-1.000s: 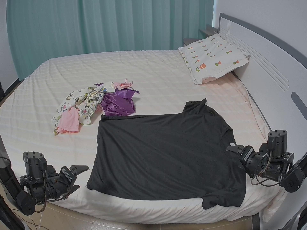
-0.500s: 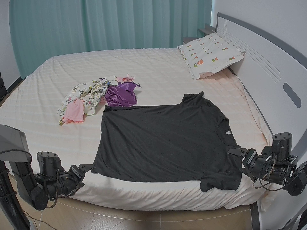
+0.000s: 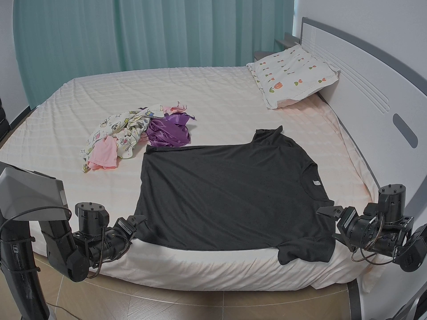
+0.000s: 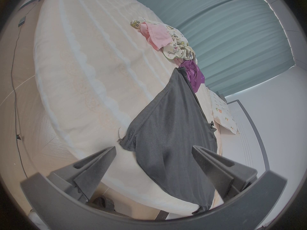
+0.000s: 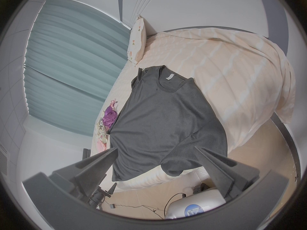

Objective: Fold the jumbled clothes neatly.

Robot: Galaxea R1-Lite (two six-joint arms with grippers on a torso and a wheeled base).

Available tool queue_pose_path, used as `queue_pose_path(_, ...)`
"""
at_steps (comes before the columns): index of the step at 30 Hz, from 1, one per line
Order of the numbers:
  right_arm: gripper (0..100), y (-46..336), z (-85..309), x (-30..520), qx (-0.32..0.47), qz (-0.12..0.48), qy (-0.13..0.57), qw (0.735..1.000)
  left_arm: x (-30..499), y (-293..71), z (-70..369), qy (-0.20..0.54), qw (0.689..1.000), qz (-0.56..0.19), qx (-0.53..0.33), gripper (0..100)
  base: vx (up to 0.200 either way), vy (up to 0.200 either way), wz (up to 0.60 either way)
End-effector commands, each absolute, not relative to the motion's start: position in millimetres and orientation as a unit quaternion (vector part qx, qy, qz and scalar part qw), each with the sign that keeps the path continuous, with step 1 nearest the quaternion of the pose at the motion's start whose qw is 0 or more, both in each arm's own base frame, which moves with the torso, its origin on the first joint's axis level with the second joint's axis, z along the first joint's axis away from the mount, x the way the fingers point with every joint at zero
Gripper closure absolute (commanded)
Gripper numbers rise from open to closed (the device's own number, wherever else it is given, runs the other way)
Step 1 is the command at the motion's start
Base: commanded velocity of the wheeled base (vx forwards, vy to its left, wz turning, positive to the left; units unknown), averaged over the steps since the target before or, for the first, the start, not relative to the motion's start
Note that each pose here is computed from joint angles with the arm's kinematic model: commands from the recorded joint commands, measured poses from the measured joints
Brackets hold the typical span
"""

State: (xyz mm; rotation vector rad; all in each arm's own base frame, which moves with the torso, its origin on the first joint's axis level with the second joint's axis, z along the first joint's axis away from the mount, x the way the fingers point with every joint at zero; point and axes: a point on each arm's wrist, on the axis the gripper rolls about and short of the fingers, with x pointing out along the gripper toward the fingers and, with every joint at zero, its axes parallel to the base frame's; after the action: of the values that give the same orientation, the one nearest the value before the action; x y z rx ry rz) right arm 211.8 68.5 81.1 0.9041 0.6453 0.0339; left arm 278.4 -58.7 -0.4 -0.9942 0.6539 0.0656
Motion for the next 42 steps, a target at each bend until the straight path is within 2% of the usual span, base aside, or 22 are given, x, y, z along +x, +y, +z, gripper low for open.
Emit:
queue_pose_path(1,0,68.5,79.8,212.9,0.429,0.014,0.308,0.849,286.7,-60.0,-12.1,0.31,0.829,0.044,-0.464,0,0.0,0.0,0.0)
queue_pose_path(2,0,68.4,79.1,212.7,0.428,0.013,0.309,0.849,287.1,-59.9,-12.4,0.308,0.83,0.046,-0.463,0,0.0,0.0,0.0)
queue_pose_path(3,0,68.4,79.1,212.7,0.428,0.013,0.309,0.849,287.1,-59.9,-12.4,0.308,0.83,0.046,-0.463,100,0.0,0.0,0.0)
queue_pose_path(8,0,68.9,75.2,213.1,0.424,0.009,0.316,0.848,289.6,-60.2,-12.7,0.303,0.831,0.048,-0.463,100,0.0,0.0,0.0)
queue_pose_path(16,0,67.5,65.7,211.7,0.414,-0.005,0.333,0.847,252.8,-50.0,-6.7,0.328,0.824,0.076,-0.456,100,0.0,0.0,0.0)
queue_pose_path(25,0,65.1,52.2,209.6,0.392,-0.019,0.358,0.847,253.0,-38.9,-8.3,0.323,0.822,0.094,-0.459,100,0.0,0.0,0.0)
queue_pose_path(26,0,64.2,39.7,211.3,0.386,-0.035,0.381,0.84,250.0,-38.1,-10.0,0.329,0.819,0.098,-0.46,100,0.0,0.0,0.0)
queue_pose_path(32,0,61.6,10.8,212.9,0.38,-0.054,0.404,0.83,248.8,-38.5,-10.3,0.333,0.817,0.096,-0.461,100,0.0,0.0,0.0)
queue_pose_path(42,0,40.9,-5.5,209.9,0.365,-0.04,0.372,0.853,250.4,-38.9,-9.7,0.331,0.817,0.091,-0.464,100,0.0,0.0,0.0)
